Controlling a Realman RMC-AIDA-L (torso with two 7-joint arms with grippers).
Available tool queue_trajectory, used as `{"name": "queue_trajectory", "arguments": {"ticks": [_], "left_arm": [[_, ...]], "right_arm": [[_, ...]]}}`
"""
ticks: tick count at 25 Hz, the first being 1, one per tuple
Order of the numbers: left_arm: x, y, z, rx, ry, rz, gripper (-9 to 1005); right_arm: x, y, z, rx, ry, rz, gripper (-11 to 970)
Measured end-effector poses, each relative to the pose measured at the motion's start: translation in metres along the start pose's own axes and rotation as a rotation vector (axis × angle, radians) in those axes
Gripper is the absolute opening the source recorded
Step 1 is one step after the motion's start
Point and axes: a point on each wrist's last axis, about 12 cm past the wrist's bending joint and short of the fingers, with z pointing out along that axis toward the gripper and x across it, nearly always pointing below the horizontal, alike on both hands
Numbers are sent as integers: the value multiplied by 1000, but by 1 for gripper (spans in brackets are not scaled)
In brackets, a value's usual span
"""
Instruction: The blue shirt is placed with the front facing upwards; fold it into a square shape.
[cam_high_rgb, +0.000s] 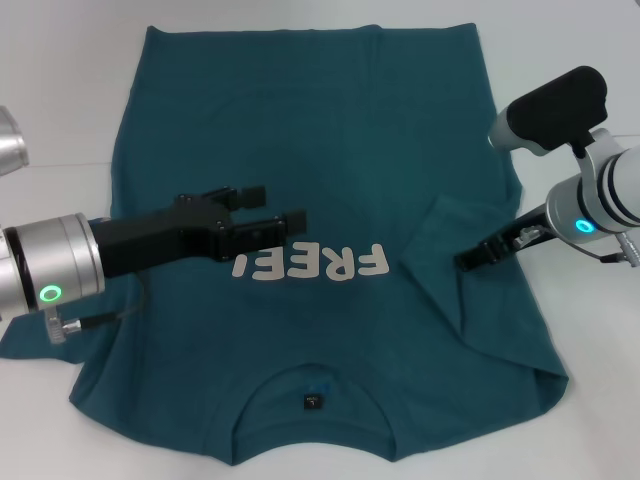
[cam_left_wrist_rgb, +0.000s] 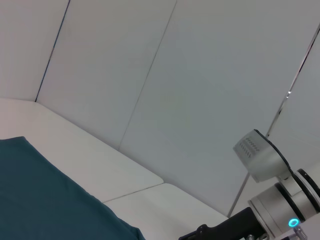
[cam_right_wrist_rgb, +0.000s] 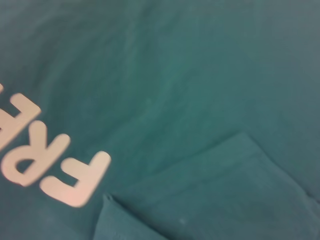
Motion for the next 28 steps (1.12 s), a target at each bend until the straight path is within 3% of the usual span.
{"name": "queue_trajectory", "arguments": {"ticks": [14,22,28], "left_arm": [[0,0,-1,-3,0,6,887],[1,2,-4,-16,-14,-11,887],[-1,6,-5,-47,-22,-37,887]], "right_arm": [[-29,36,0,-152,-104,14,947],[-37,14,-18,-135,-247,29,947],[-24,-2,-34,-158,-394,-33,946]]}}
